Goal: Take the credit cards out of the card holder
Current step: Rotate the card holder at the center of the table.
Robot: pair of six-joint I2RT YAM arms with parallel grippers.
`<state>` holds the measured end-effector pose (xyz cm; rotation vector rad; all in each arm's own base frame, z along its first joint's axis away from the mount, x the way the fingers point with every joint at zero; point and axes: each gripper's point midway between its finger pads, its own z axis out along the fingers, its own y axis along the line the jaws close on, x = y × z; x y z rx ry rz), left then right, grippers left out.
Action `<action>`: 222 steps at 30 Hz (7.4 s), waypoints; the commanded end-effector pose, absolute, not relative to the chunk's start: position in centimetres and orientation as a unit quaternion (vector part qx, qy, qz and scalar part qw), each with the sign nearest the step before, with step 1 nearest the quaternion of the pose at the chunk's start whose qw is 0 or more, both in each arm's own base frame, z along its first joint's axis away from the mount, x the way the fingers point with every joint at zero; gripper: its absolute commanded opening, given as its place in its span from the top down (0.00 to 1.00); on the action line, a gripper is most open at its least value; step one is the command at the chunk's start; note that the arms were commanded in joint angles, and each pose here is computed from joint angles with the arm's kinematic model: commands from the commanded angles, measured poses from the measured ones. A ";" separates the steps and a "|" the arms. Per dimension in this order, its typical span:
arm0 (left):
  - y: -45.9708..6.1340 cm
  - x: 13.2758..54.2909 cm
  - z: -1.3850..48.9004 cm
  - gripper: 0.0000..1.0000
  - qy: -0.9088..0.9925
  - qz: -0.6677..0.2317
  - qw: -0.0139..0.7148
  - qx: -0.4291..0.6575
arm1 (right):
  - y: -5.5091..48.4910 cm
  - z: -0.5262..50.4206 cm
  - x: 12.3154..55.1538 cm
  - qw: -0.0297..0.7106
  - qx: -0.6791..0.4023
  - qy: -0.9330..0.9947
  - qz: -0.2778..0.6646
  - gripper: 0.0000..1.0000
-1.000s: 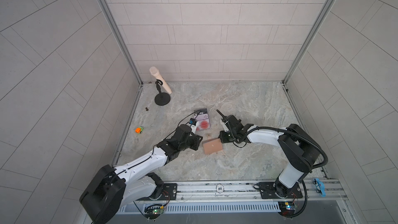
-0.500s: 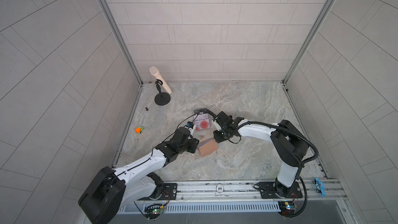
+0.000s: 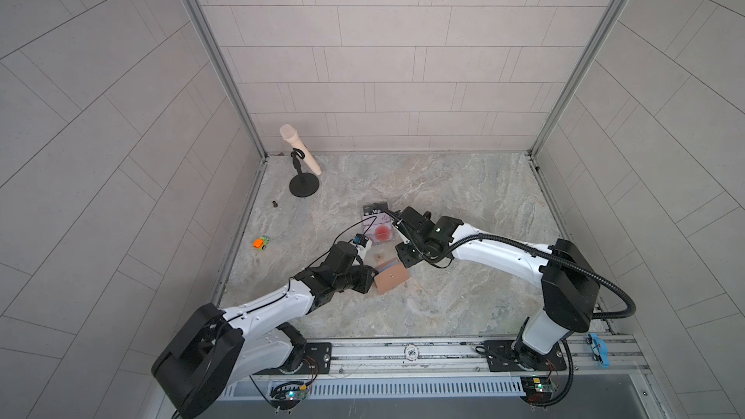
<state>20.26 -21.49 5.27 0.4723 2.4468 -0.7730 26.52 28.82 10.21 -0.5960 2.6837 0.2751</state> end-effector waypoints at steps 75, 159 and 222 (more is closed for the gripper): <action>-30.5 21.6 4.4 0.67 0.895 -0.333 0.257 0.150 | 28.9 7.3 17.9 0.171 -0.017 0.924 0.341 0.66; -23.9 21.0 5.6 0.69 0.904 -0.281 0.297 0.126 | 24.7 7.2 21.7 0.116 -0.124 0.965 0.201 0.95; -28.2 19.2 5.5 0.73 0.872 -0.315 0.307 0.214 | 28.0 9.0 21.9 0.087 -0.187 0.942 0.263 0.59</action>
